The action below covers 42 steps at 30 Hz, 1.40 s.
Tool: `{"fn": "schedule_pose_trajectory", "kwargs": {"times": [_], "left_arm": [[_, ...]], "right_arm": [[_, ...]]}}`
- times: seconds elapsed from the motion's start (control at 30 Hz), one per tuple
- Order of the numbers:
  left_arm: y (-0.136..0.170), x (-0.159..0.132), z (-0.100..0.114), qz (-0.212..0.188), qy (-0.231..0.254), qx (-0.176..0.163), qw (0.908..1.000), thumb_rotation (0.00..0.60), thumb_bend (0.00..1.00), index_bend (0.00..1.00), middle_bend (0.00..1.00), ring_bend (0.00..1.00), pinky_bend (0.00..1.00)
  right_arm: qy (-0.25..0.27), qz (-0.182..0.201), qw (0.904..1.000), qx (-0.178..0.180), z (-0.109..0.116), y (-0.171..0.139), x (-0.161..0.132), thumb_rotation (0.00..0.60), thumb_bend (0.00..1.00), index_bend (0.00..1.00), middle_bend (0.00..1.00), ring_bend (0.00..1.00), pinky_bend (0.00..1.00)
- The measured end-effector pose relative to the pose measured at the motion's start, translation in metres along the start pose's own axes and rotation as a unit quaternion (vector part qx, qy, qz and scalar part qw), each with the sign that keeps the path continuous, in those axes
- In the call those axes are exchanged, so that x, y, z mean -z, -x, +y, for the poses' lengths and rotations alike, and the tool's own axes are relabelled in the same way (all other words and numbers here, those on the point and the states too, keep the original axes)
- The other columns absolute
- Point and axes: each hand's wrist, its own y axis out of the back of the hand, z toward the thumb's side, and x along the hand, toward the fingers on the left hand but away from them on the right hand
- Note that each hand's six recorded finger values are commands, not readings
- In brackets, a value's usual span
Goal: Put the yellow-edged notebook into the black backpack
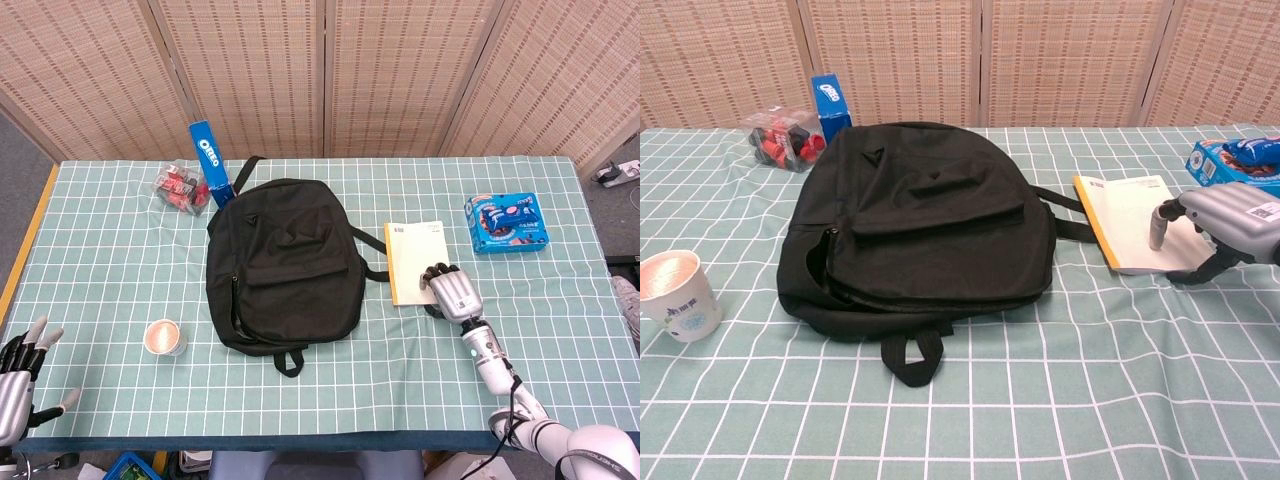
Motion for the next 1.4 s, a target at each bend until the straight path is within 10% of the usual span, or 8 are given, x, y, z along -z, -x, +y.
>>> {"fn": "schedule_pose_trajectory", "kwargs": {"times": [0.67, 1.4], "left_arm": [[-0.013, -0.007, 0.015, -0.025, -0.008, -0.008, 0.9996, 0.600, 0.24, 0.16, 0.00, 0.01, 0.00], [-0.092, -0.093, 0.020, -0.175, -0.062, 0.049, 0.9815, 0.600, 0.24, 0.16, 0.00, 0.01, 0.00]], "right_arm": [[-0.023, 0.023, 0.9967, 0.075, 0.038, 0.000, 0.004, 0.600, 0.45, 0.63, 0.51, 0.42, 0.44], [-0.092, 0.098, 0.9616, 0.239, 0.107, -0.027, 0.002, 0.600, 0.51, 0.86, 0.64, 0.51, 0.48]]}}
